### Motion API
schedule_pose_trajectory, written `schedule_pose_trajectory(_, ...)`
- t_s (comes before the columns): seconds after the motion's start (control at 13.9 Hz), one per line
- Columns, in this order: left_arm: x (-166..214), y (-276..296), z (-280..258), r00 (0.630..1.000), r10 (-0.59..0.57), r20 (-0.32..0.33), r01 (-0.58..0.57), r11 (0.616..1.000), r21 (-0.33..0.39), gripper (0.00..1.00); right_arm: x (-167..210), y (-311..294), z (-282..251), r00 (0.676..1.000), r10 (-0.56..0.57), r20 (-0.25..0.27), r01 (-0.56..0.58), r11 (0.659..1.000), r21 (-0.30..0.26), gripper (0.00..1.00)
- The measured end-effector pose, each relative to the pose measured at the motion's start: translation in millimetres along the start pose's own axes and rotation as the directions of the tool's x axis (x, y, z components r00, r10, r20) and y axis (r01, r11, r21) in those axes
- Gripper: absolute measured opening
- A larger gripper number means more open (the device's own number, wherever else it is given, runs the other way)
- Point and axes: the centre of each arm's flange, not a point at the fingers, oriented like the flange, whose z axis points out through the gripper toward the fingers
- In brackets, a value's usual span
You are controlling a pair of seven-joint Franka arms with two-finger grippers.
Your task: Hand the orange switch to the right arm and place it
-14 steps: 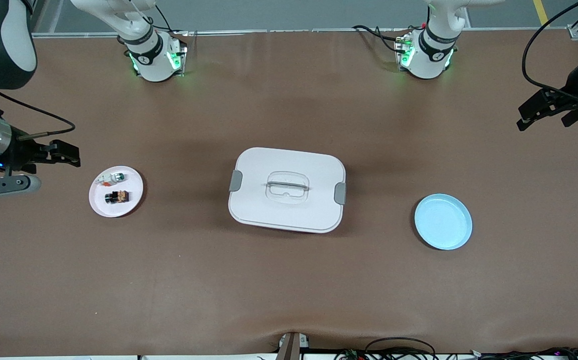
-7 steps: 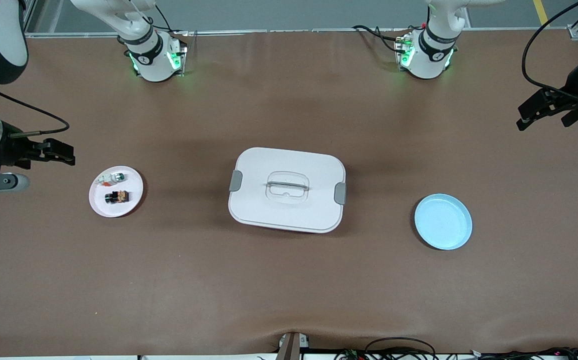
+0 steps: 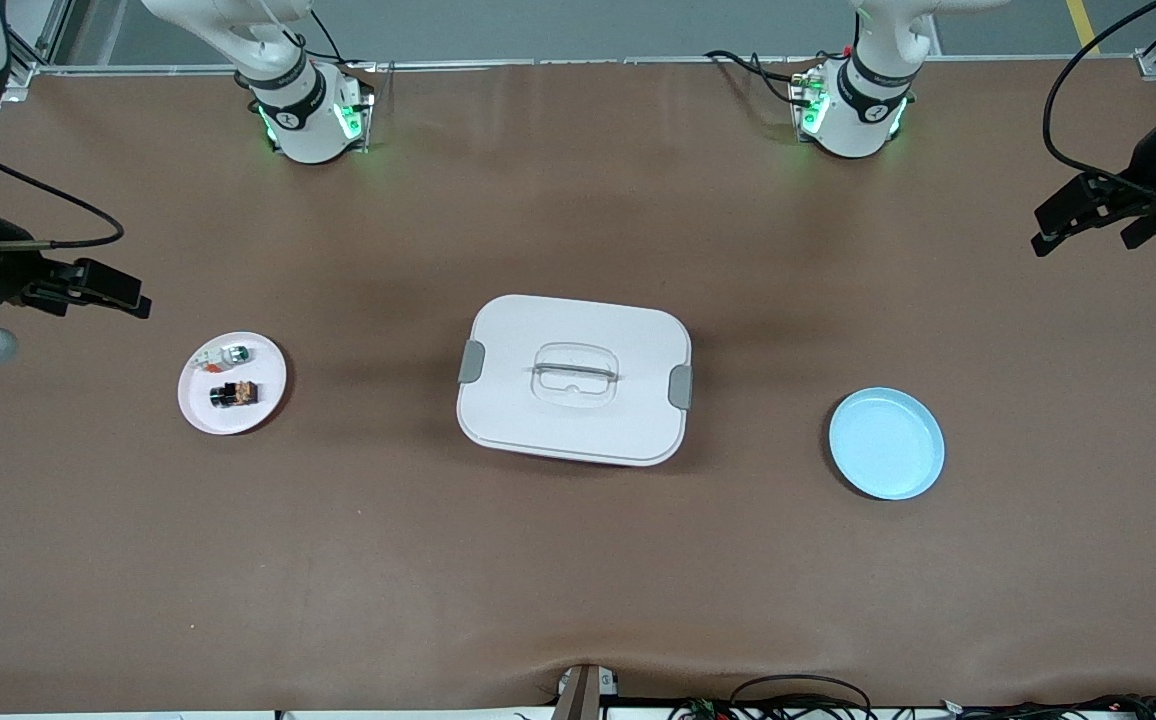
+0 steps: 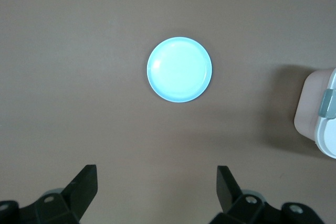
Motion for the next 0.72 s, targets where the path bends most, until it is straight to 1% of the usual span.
schedule_pose_trajectory(0.36,2.9,0.5,1.4,1.000,0.001,0.018,-0.001,1.000,0.002,1.00,1.4,5.0,-1.1,1.000,0.008,-0.008,-0.008,1.000,0.004,1.00)
schedule_pose_trajectory(0.72,3.3,1.0,1.2,1.000,0.001,0.018,-0.001,1.000,0.002,1.00,2.6,10.4,-2.2,0.999,-0.029,-0.017,0.029,1.000,-0.010,1.00)
